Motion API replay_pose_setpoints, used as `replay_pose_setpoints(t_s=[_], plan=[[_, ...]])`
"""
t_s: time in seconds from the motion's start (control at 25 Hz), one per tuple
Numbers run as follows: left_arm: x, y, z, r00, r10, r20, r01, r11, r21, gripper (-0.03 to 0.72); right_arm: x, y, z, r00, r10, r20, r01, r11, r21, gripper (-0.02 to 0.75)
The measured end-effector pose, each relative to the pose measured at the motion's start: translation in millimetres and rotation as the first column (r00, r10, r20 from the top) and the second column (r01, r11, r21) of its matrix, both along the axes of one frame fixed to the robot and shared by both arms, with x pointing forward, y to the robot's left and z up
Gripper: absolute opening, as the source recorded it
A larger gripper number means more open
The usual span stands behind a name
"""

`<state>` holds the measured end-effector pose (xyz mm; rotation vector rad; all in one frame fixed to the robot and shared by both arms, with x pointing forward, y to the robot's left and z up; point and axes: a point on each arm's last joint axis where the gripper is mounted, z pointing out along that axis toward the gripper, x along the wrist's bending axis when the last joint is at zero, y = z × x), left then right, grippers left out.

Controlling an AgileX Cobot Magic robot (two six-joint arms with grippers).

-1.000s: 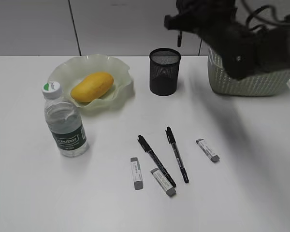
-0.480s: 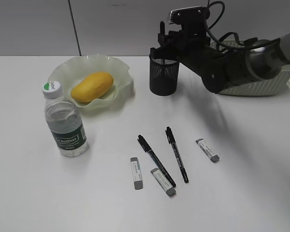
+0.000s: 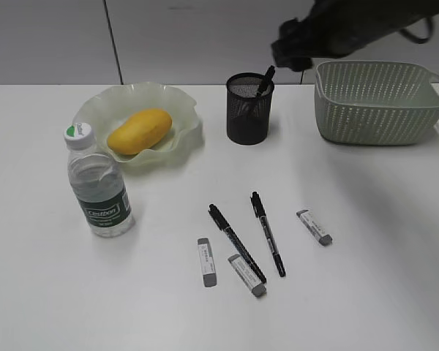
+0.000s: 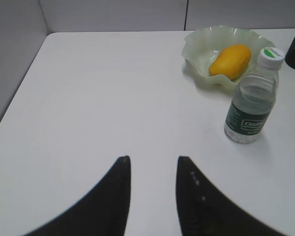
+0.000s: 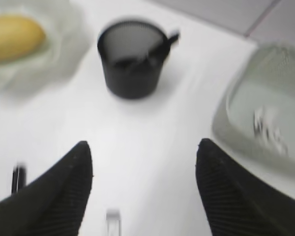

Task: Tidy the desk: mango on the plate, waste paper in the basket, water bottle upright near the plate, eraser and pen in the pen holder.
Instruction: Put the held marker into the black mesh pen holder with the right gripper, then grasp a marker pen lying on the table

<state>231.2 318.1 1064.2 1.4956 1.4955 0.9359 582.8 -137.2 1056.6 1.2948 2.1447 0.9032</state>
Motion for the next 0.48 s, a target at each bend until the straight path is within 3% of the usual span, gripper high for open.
replay_pose_setpoints(t_s=[0.08, 0.24, 0.32, 0.48], plan=[[0, 0, 0, 1.0, -0.001, 0.0, 0.001, 1.0, -0.001, 0.238, -48, -24, 8, 0.982, -0.053, -0.181, 0.04, 0.996, -0.074, 0.493], [0, 0, 0, 1.0, -0.001, 0.0, 0.001, 1.0, -0.001, 0.238, -155, -78, 23, 0.926, -0.14, -0.351, 0.092, 0.984, -0.151, 0.43], [1, 0, 0, 1.0, -0.004, -0.008, 0.004, 1.0, 0.007, 0.238, -205, -102, 24, 0.938, -0.131, -0.32, 0.09, 0.986, -0.139, 0.422], [12, -6, 0, 0.996, -0.052, -0.077, 0.055, 0.998, 0.043, 0.244, -297, -145, 25, 0.997, -0.073, -0.026, 0.073, 0.997, 0.027, 0.418]])
